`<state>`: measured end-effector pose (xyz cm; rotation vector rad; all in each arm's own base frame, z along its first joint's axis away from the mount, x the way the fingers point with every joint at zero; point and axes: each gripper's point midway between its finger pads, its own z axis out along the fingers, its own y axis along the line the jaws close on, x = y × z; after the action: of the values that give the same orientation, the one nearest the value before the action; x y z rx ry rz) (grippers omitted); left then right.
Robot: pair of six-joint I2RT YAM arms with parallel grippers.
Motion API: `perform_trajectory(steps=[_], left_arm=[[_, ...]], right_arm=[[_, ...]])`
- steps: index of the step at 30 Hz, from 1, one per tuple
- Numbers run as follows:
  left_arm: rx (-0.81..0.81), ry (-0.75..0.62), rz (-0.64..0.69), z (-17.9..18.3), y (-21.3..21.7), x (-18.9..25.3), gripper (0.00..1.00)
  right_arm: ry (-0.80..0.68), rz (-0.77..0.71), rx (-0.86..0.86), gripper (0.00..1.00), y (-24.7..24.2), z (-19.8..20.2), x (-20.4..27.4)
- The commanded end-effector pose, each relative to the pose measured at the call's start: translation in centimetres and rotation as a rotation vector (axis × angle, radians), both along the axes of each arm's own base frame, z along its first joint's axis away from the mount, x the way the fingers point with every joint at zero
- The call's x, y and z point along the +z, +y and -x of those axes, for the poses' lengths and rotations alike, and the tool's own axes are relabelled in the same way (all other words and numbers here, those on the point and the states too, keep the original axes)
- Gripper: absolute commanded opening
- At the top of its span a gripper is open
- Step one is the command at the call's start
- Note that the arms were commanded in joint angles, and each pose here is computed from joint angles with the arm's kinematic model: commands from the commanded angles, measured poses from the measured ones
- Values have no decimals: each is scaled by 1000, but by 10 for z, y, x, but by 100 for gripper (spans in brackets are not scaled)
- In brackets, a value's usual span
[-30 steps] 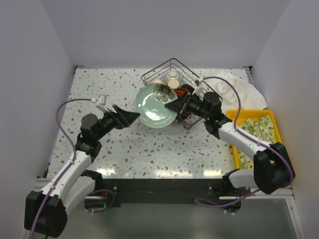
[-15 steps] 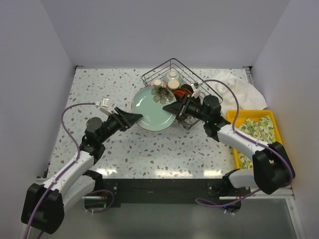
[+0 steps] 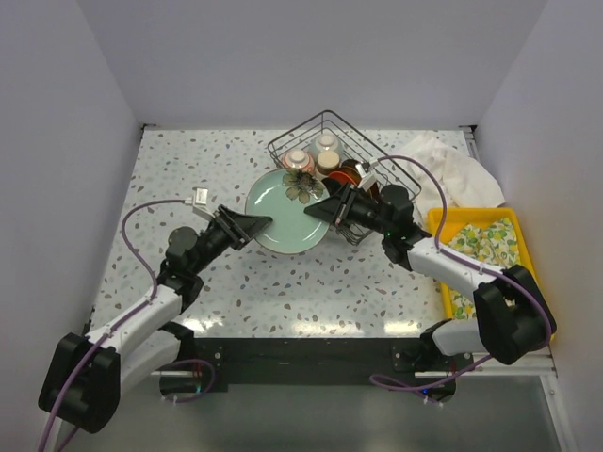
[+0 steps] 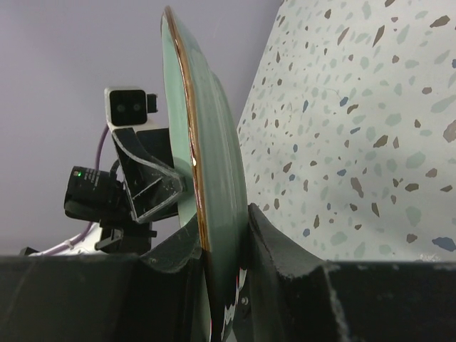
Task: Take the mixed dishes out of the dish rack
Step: Pick up the plate from the dish rack.
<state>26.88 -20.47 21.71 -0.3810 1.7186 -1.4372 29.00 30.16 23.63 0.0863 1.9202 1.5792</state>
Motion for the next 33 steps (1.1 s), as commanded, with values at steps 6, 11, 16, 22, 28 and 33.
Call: perform_trajectory(steps=[6, 11, 16, 22, 28, 33], left_arm=[[-7, -62, 61, 5, -4, 17, 25], [14, -63, 97, 10, 1, 16, 9], [38, -63, 106, 12, 6, 15, 0], [84, -75, 107, 8, 13, 22, 0], [140, -87, 83, -3, 19, 31, 0], [223, -90, 53, -23, 32, 38, 0]], right_arm=[[-130, -116, 8, 0, 4, 2, 44], [-110, -96, -9, 0, 1, 2, 34], [-106, -60, -24, 15, -2, 3, 28], [-136, 78, -66, 73, -14, 2, 19], [-180, 219, -104, 98, -32, 8, 15], [-216, 349, -129, 98, -51, 15, 12]])
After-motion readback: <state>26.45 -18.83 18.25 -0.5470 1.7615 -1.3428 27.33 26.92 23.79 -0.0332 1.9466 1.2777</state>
